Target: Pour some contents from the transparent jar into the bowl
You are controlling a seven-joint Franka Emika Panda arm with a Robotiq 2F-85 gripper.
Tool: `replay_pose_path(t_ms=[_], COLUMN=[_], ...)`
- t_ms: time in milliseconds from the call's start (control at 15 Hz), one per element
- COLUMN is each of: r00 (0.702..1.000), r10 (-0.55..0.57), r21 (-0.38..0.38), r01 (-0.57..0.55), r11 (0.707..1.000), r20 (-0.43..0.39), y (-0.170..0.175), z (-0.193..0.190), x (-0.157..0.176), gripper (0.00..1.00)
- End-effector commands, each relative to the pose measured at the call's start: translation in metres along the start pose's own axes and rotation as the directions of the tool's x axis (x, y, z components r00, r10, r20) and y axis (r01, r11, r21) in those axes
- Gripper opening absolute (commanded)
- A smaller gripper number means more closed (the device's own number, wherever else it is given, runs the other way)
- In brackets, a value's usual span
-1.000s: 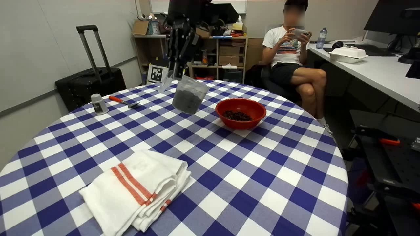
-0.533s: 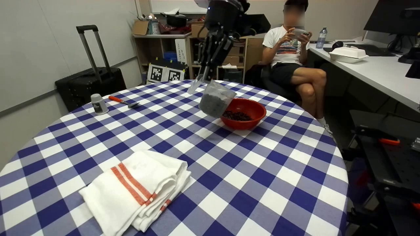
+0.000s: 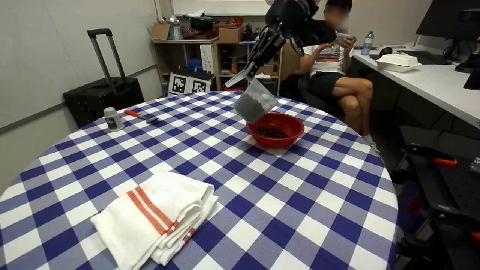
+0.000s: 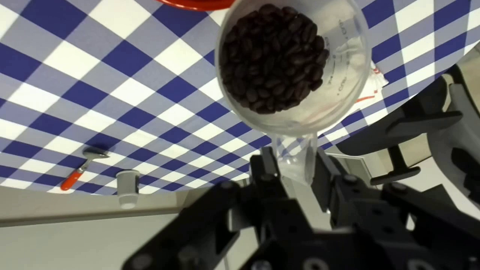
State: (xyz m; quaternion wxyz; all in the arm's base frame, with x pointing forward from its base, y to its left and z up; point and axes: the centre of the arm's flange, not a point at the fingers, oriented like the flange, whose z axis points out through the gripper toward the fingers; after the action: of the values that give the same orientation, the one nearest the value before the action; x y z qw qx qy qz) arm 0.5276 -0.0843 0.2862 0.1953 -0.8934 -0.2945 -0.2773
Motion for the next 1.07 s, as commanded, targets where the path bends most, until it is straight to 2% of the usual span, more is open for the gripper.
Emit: replay_pose_path(t_ms=[0, 400, 733, 1000], r00=[0.994, 0.97, 0.92, 0.866], r10=[0.03, 0.051, 0.066, 0.088], r21=[-0.092, -0.153, -0.184, -0.197], r01=[-0.04, -0.089, -0.147, -0.209], r11=[0.995, 0.984, 0.972, 0.958], r20=[-0.108, -0.236, -0.385, -0.492], y=[-0.009, -0.01, -0.019, -0.029], z=[-0.027, -0.047, -0.051, -0.05], x=[-0.025, -0.046, -0.058, -0.072], gripper=[0.07, 0.07, 0.07, 0.07])
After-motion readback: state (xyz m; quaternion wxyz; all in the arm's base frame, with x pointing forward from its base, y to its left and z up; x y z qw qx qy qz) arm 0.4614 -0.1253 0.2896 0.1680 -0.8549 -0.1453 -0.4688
